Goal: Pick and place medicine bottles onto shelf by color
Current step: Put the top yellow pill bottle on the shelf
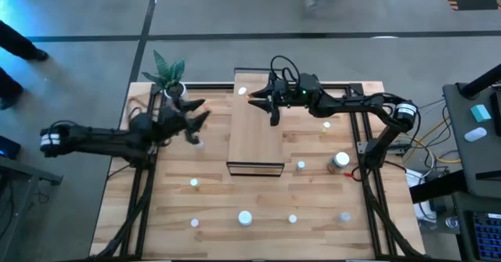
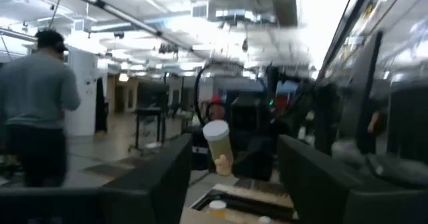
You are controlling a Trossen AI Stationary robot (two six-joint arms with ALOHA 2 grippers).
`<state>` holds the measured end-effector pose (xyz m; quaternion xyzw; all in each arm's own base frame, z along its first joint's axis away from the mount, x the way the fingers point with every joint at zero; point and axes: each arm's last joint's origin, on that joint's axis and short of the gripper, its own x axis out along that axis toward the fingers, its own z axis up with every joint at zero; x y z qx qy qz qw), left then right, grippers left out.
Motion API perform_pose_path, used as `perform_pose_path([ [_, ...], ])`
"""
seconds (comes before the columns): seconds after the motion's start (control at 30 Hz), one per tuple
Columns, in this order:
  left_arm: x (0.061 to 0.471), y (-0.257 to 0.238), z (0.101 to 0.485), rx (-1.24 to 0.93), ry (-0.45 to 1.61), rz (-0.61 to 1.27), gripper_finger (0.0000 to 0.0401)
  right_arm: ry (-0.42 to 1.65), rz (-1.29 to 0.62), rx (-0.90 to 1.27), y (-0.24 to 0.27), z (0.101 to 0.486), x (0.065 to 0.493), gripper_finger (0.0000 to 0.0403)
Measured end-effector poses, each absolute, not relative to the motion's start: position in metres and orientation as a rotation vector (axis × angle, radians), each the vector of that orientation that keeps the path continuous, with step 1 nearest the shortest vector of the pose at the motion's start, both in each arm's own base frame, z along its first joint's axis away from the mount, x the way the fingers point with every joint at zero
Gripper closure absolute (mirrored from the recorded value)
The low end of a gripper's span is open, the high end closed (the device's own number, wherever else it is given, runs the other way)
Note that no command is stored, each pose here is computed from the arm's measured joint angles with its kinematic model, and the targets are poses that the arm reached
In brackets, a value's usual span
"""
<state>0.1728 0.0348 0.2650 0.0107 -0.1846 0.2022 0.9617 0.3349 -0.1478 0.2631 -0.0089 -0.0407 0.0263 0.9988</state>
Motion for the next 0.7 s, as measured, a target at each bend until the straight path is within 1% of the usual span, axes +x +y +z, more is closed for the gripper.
perform_pose_path([
  [0.1, 0.197, 0.042, 0.277, 0.05, -0.33, 0.427, 0.0177, -0.097, 0.067, -0.038, -0.143, 0.266, 0.338, 0.0305],
  [0.2, 0.213, 0.051, 0.295, 0.063, -0.365, 0.417, 0.0175, -0.108, 0.08, -0.061, -0.138, 0.267, 0.34, 0.0305],
  [0.27, 0.223, 0.056, 0.299, 0.065, -0.36, 0.413, 0.0175, -0.118, 0.086, -0.069, -0.136, 0.268, 0.34, 0.0305],
  [0.33, 0.232, 0.062, 0.302, 0.056, -0.353, 0.371, 0.0175, -0.125, 0.09, -0.073, -0.135, 0.269, 0.341, 0.0305],
  [0.43, 0.242, 0.068, 0.311, 0.02, -0.379, 0.261, 0.0175, -0.141, 0.098, -0.081, -0.133, 0.27, 0.341, 0.0305],
  [0.57, 0.254, 0.075, 0.307, 0.004, -0.351, 0.26, 0.0175, -0.15, 0.139, -0.094, -0.13, 0.272, 0.342, 0.0305],
  [0.7, 0.256, 0.077, 0.308, 0.011, -0.356, 0.257, 0.0175, -0.165, 0.152, -0.096, -0.128, 0.273, 0.341, 0.0305],
])
